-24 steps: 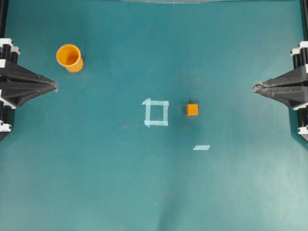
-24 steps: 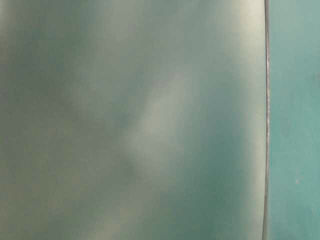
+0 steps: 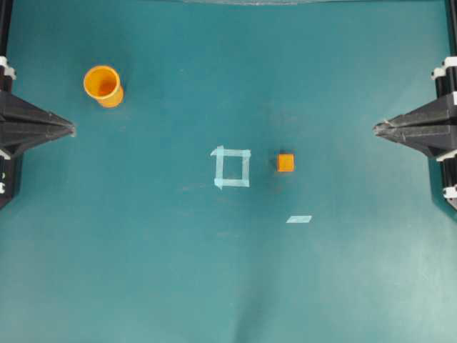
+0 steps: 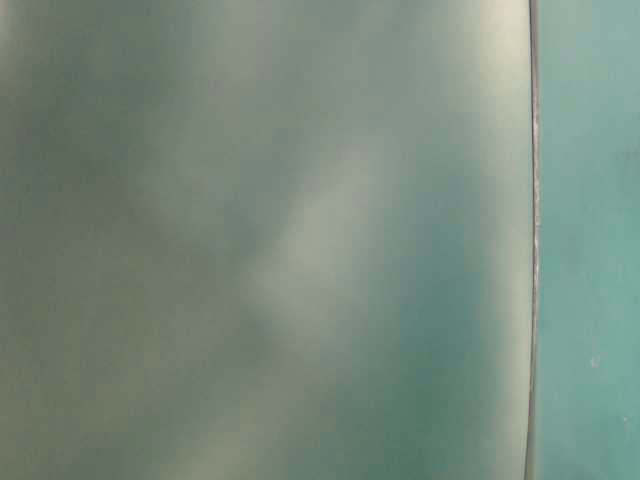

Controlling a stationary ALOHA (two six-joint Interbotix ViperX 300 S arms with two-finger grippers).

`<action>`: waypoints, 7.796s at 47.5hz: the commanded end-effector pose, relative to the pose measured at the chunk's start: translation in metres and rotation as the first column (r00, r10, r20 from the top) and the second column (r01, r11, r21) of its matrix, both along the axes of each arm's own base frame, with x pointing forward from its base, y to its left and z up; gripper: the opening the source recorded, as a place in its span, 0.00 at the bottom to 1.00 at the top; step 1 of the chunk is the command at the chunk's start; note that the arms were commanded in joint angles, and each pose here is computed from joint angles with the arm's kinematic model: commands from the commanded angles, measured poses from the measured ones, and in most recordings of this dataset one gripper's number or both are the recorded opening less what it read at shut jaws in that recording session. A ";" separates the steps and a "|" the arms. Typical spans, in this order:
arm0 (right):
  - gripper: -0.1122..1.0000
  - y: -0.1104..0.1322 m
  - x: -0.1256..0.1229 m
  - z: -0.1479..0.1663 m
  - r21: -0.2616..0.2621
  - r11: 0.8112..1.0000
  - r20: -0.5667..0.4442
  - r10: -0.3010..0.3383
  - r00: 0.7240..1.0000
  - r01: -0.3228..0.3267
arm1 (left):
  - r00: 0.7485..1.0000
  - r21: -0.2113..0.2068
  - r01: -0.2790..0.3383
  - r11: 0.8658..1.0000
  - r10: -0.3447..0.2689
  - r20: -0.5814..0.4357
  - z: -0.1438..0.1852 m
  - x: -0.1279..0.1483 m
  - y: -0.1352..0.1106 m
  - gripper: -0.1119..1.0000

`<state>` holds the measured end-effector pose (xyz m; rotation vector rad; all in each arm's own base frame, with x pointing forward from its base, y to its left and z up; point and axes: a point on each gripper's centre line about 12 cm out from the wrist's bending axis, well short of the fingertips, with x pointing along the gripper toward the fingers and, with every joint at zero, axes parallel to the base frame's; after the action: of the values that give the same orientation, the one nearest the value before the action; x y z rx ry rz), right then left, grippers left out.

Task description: Lift the orange cup with left arm.

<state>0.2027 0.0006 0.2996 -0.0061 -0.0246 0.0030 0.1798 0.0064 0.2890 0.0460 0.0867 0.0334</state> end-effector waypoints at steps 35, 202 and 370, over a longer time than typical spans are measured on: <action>0.10 0.000 0.003 0.008 -0.005 1.000 0.014 -0.001 1.000 0.001 | 0.936 0.028 -0.266 0.964 0.265 -0.231 -0.021 -0.017 0.046 0.10; 0.10 0.000 0.010 -0.013 -0.009 1.000 -0.118 0.001 0.993 -0.002 | 0.653 -0.247 -0.644 0.724 0.353 -0.670 -0.186 0.018 0.103 0.76; 0.10 0.008 0.016 -0.022 0.000 0.999 -0.166 0.036 0.985 -0.037 | 0.740 -0.174 -0.536 0.826 0.360 -0.569 -0.164 0.081 0.128 0.68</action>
<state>0.2162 0.0078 0.2686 -0.0089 0.1671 0.0368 0.2543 0.1326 0.1090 -0.3233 0.6910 0.5129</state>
